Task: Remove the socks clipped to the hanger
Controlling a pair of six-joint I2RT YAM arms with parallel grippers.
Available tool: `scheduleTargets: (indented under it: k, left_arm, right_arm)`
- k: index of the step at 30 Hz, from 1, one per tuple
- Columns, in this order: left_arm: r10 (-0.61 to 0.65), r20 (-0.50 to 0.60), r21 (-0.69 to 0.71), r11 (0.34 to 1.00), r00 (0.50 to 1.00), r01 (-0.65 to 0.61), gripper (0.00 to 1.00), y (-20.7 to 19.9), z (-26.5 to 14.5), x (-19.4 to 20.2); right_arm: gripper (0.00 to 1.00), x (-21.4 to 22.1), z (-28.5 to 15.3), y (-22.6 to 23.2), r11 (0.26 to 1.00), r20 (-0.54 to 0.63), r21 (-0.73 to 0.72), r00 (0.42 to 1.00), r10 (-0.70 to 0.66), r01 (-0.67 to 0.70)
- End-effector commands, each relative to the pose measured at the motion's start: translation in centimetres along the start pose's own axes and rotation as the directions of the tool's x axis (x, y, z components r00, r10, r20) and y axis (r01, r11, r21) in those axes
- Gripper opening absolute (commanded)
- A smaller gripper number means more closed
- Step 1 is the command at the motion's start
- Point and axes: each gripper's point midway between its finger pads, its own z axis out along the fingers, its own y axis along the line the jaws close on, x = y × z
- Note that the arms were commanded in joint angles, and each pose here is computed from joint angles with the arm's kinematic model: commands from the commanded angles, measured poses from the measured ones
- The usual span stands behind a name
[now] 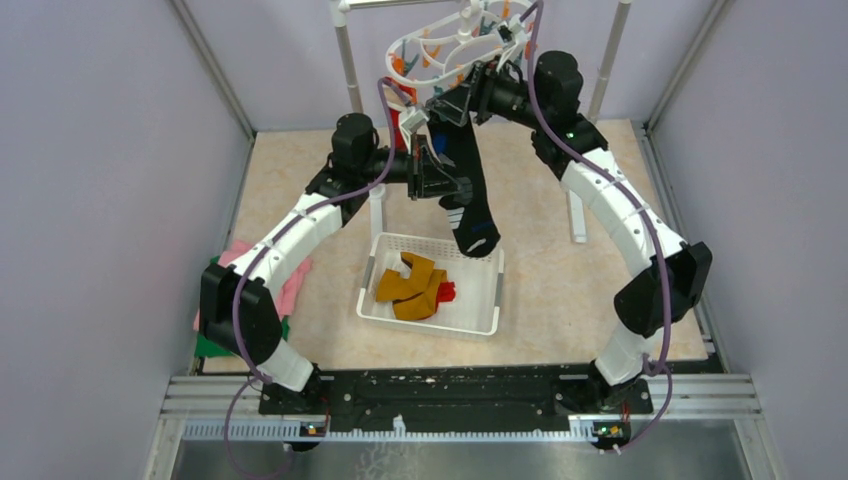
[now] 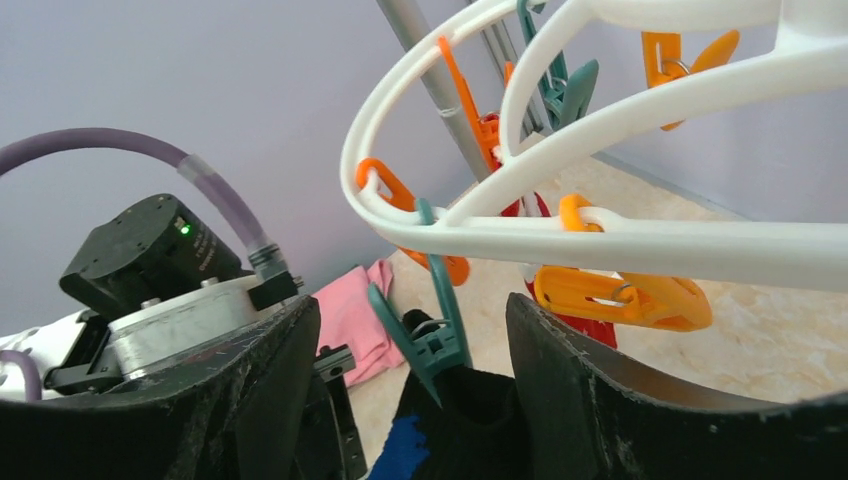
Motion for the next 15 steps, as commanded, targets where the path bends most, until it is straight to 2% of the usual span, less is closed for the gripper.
scheduleTargets:
  k: [1, 10, 15]
  left_arm:
    - [0.092, 0.047, 0.055, 0.994, 0.995, -0.094, 0.0, -3.4, -0.5, -3.2]
    - [0.084, 0.043, 0.062, 0.994, 0.995, -0.087, 0.0, -3.7, -0.4, -3.1]
    - [0.083, 0.04, 0.06, 0.995, 0.996, -0.086, 0.0, -3.5, -0.4, -2.8]
  right_arm:
    - [0.67, -1.5, 0.7, 1.5, 0.998, 0.039, -0.057, 0.999, -0.025, 0.028]
    - [0.48, -2.9, 0.9, 2.8, 0.993, 0.079, -0.113, 0.996, -0.036, 0.045]
    - [0.44, -3.4, 0.9, 3.3, 0.99, 0.093, -0.137, 0.995, -0.029, 0.042]
